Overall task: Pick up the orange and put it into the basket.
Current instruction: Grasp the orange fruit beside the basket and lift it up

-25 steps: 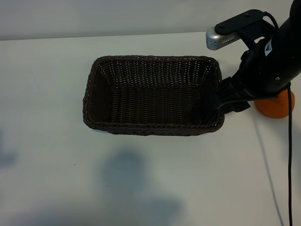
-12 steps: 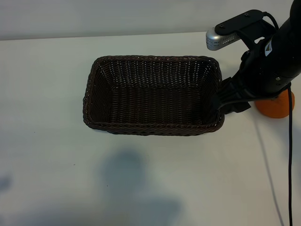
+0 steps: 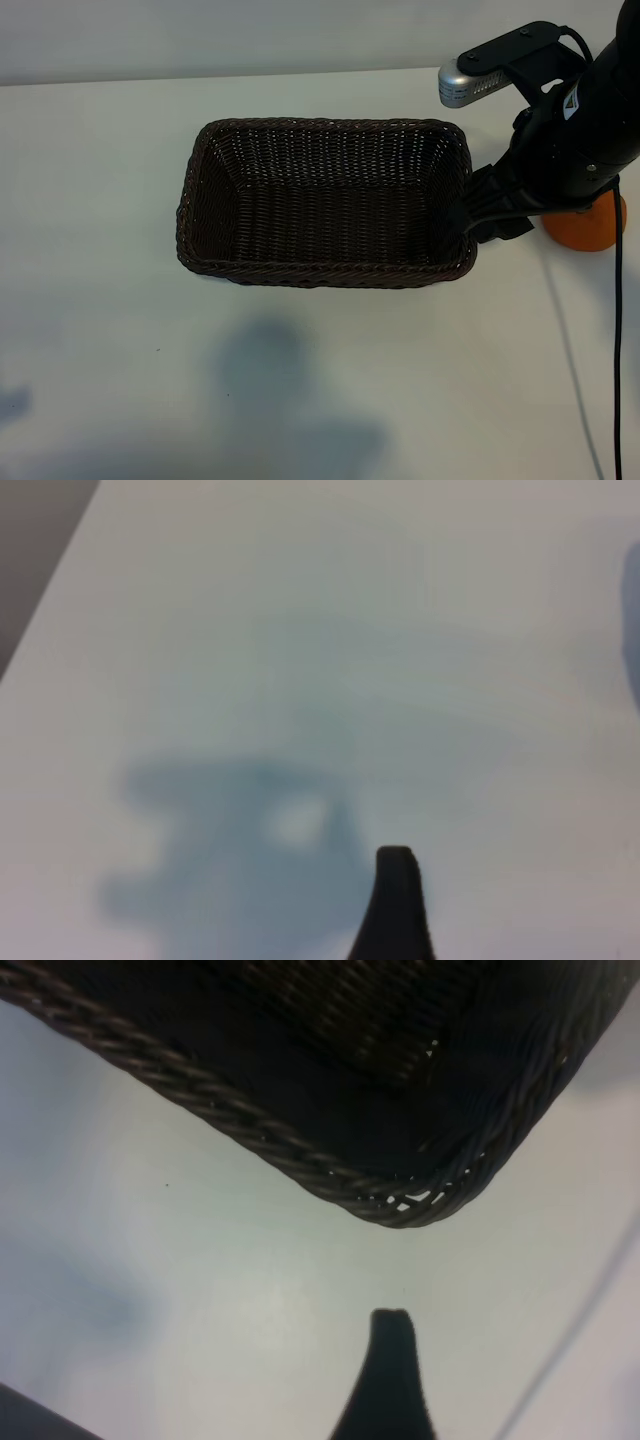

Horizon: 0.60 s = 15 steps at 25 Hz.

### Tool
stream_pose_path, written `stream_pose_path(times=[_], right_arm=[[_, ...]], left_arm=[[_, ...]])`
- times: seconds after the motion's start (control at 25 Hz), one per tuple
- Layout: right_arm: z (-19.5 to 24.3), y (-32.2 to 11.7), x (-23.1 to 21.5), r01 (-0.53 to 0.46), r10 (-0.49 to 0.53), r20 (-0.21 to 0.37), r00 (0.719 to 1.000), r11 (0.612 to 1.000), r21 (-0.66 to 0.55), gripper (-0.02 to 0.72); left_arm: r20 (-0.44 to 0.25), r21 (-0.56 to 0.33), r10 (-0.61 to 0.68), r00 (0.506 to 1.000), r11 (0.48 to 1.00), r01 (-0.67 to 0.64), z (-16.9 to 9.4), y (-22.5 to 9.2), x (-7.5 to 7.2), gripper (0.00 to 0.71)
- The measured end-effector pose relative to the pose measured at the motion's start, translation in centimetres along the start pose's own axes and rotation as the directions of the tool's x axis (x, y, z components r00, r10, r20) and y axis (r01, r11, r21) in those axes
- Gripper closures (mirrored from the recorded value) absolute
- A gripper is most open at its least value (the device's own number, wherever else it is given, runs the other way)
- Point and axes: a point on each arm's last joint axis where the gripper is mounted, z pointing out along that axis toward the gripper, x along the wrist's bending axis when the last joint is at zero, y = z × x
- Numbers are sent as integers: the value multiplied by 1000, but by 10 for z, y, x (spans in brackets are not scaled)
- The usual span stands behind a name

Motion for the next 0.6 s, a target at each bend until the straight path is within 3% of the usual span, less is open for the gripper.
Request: stream_pose_path(times=[0.16, 0.36, 0.6], right_arm=[[0, -1, 0, 2, -2, 1, 1000, 1000, 8, 123], [0, -2, -1, 5, -5, 7, 1000, 1000, 19, 123], [0, -2, -1, -1, 1, 9, 1000, 1000, 19, 123]], left_arm=[[24, -15, 16, 1000, 1000, -15, -2, -1, 0, 116], [87, -105, 55, 995, 993, -46, -15, -12, 2, 116], [90, -197, 54, 994, 980, -35, -28, -24, 6, 116]])
